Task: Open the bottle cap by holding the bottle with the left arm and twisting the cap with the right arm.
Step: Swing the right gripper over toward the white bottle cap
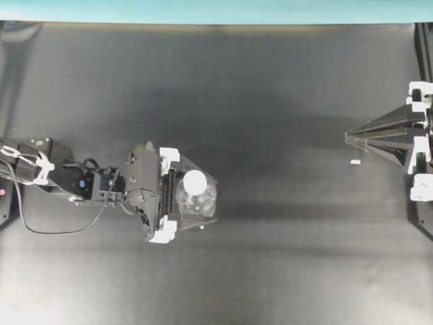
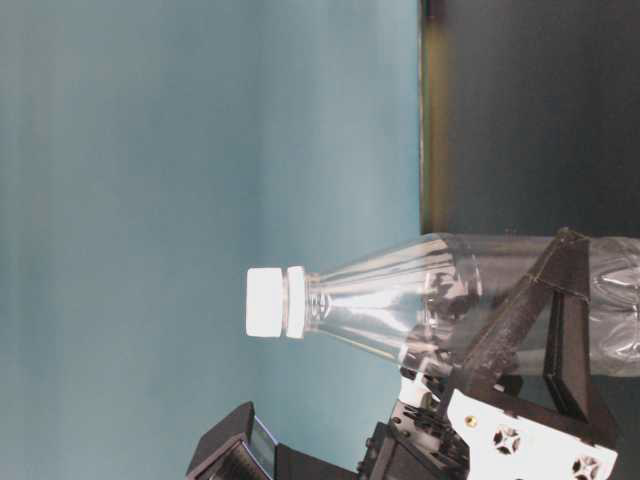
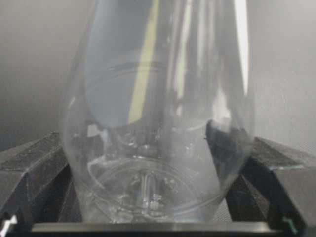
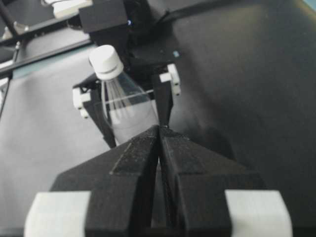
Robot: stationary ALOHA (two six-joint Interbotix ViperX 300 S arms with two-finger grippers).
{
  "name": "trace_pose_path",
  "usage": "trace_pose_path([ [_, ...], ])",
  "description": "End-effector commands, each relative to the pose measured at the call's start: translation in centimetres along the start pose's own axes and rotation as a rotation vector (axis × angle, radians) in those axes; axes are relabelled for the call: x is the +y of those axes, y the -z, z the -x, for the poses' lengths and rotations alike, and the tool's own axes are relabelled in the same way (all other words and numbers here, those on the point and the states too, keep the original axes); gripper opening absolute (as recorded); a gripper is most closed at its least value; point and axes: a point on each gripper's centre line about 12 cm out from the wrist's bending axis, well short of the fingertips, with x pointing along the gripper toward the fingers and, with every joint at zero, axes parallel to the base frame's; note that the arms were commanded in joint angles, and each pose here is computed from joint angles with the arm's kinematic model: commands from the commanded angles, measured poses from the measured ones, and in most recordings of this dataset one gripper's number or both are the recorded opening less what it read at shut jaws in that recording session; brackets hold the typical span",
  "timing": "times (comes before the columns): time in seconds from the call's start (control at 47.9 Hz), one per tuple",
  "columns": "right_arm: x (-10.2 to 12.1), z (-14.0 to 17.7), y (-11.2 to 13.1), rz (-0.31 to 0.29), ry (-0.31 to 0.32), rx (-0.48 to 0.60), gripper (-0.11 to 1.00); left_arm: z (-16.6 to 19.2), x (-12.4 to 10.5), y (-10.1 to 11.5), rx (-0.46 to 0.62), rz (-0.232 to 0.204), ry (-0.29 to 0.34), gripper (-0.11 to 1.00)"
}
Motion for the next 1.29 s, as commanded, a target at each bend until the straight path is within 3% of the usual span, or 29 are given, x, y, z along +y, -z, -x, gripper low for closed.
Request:
trace_pose_path([
  [0.0,0.5,-0.2,-0.6,-0.042,-0.017,0.001,0.0,-0.3,-0.2,-0.4,-0.004,0.005,0.006,0.96],
  [0.146,1.0,-0.5,0.7,-0.095,-0.019,0.124,0.0,-0.5,-0.1,-0.2,0.017,0.007,0.002,0.91],
  [0.271,2.2,-0.7,0.3,-0.126,-0.034,0.21,0.0,-0.6,-0.1,0.0,0.039,0.0,0.001,0.79],
  [0.375,3.4,-1.0,-0.5,-0.113,-0.036,0.334,0.0,-0.5,-0.1,0.3,0.06,-0.011,-0.001,0.79],
  [0.542,5.1,-2.4,-1.7,-0.086,0.021,0.61,0.0,-0.4,0.0,0.5,0.072,-0.016,-0.003,0.79],
  [0.688,6.3,-5.0,-3.5,-0.077,0.077,0.79,0.04,-0.5,0.0,0.6,0.084,-0.017,-0.004,0.79],
  [0.834,7.2,-8.4,-4.6,-0.141,0.134,0.956,0.22,-0.5,0.0,0.7,0.086,-0.015,-0.004,0.79],
  [0.98,6.8,-12.2,-5.5,-0.265,0.229,1.068,0.55,-0.4,0.0,0.7,0.089,-0.013,-0.005,0.79],
  [1.106,7.0,-15.1,-7.0,-0.308,0.282,1.084,0.8,-0.4,0.0,0.8,0.089,-0.009,-0.003,0.79],
  [1.272,7.3,-19.5,-8.3,-0.417,0.342,1.017,0.8,-0.3,0.0,0.8,0.091,-0.006,-0.004,0.79],
])
